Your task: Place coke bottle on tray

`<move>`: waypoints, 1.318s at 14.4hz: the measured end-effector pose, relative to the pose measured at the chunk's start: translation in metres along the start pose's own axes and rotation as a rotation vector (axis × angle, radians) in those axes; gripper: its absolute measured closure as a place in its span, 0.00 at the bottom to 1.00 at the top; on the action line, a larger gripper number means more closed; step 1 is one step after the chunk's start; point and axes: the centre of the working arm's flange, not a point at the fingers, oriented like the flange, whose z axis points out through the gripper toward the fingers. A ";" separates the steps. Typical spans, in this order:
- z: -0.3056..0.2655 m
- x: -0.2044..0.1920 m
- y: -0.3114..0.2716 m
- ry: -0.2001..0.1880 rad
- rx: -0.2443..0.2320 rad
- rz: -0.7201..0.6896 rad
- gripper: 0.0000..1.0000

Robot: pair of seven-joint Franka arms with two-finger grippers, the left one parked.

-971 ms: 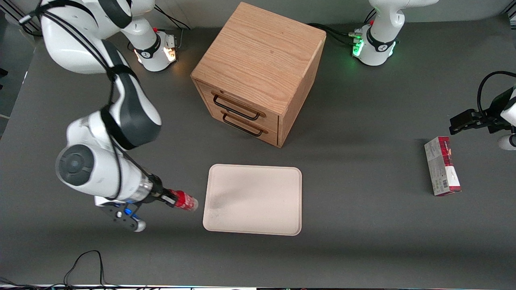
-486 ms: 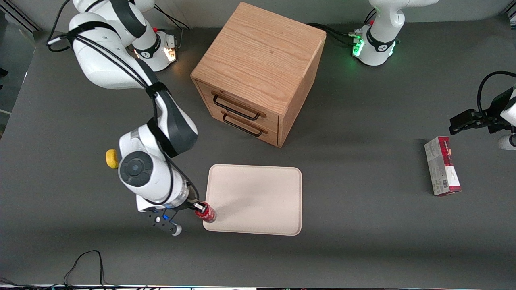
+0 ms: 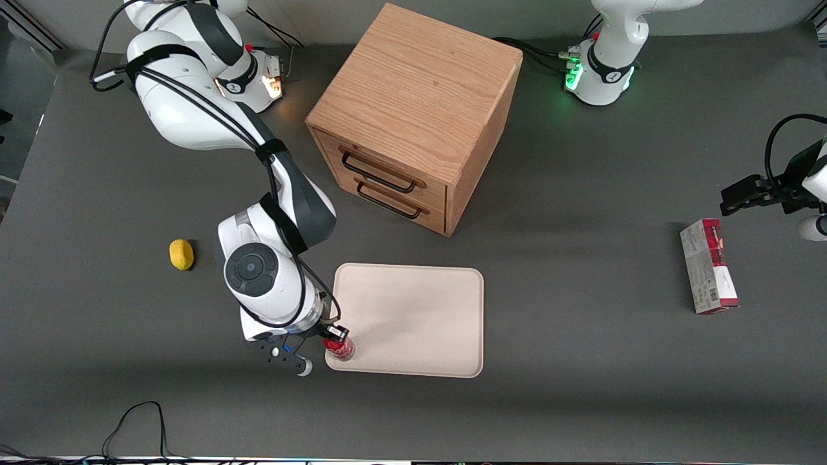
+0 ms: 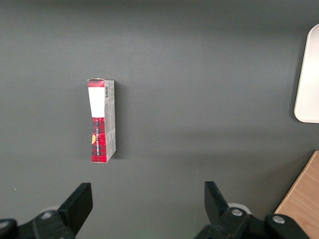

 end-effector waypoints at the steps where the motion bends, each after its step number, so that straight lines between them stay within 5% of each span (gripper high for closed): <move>1: 0.000 0.000 0.000 0.000 0.000 0.000 0.69; 7: 0.016 -0.002 0.001 -0.015 -0.014 -0.001 0.68; 14: 0.014 -0.001 0.000 -0.011 -0.010 0.000 0.04; 16: 0.014 -0.001 0.001 -0.010 -0.017 -0.002 0.00; 19: 0.001 -0.001 0.012 -0.029 -0.111 -0.040 0.00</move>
